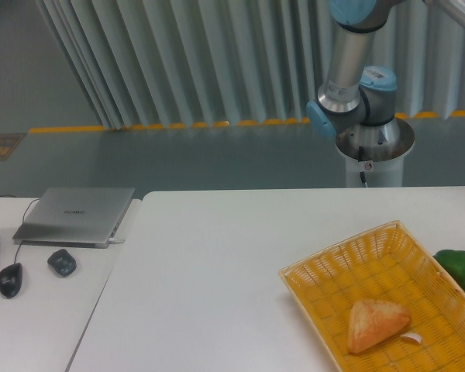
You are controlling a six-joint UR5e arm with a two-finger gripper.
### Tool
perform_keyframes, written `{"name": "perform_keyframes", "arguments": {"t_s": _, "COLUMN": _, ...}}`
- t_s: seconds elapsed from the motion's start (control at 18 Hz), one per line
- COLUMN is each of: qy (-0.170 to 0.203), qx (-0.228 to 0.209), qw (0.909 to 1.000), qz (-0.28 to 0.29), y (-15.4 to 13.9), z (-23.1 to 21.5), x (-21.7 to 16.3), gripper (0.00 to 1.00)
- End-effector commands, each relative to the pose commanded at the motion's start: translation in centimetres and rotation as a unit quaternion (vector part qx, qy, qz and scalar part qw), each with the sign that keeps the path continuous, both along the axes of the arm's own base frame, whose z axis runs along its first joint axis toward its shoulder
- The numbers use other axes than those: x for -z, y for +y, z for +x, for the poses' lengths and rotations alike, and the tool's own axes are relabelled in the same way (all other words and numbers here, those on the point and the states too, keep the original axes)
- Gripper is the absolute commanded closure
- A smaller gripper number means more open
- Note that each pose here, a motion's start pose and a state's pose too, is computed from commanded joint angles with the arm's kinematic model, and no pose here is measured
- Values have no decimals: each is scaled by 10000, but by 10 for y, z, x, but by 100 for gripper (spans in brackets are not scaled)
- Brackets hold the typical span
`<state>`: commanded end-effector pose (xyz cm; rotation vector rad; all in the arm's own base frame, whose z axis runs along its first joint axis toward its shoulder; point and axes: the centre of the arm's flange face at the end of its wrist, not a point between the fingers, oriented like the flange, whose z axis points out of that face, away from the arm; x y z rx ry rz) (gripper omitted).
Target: Place the red peppers in a basket
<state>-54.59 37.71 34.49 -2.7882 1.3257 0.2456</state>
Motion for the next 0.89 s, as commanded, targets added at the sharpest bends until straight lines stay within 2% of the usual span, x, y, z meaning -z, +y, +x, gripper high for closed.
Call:
{"name": "perform_keyframes", "arguments": {"t_s": 0.06, "qy": 8, "qx": -45, "qw": 10000, "qz": 13, "y": 1, "z": 0, "x": -1, "gripper": 3}}
{"name": "perform_keyframes", "arguments": {"t_s": 0.17, "qy": 26, "qx": -188, "qw": 9998, "qz": 48, "y": 4, "z": -1, "x": -5, "gripper": 48}}
{"name": "perform_keyframes", "arguments": {"t_s": 0.22, "qy": -1, "qx": -328, "qw": 9994, "qz": 85, "y": 8, "z": 3, "x": -6, "gripper": 66}}
{"name": "perform_keyframes", "arguments": {"t_s": 0.28, "qy": -34, "qx": -542, "qw": 9984, "qz": 139, "y": 15, "z": 8, "x": -7, "gripper": 90}}
{"name": "perform_keyframes", "arguments": {"t_s": 0.33, "qy": -59, "qx": -685, "qw": 9975, "qz": 174, "y": 27, "z": 17, "x": -7, "gripper": 100}}
{"name": "perform_keyframes", "arguments": {"t_s": 0.44, "qy": -134, "qx": -998, "qw": 9946, "qz": 235, "y": 51, "z": 33, "x": -4, "gripper": 100}}
{"name": "perform_keyframes", "arguments": {"t_s": 0.56, "qy": -122, "qx": -1059, "qw": 9940, "qz": 261, "y": 59, "z": 37, "x": -1, "gripper": 100}}
{"name": "perform_keyframes", "arguments": {"t_s": 0.89, "qy": -150, "qx": -1037, "qw": 9942, "qz": 236, "y": 59, "z": 37, "x": 6, "gripper": 100}}
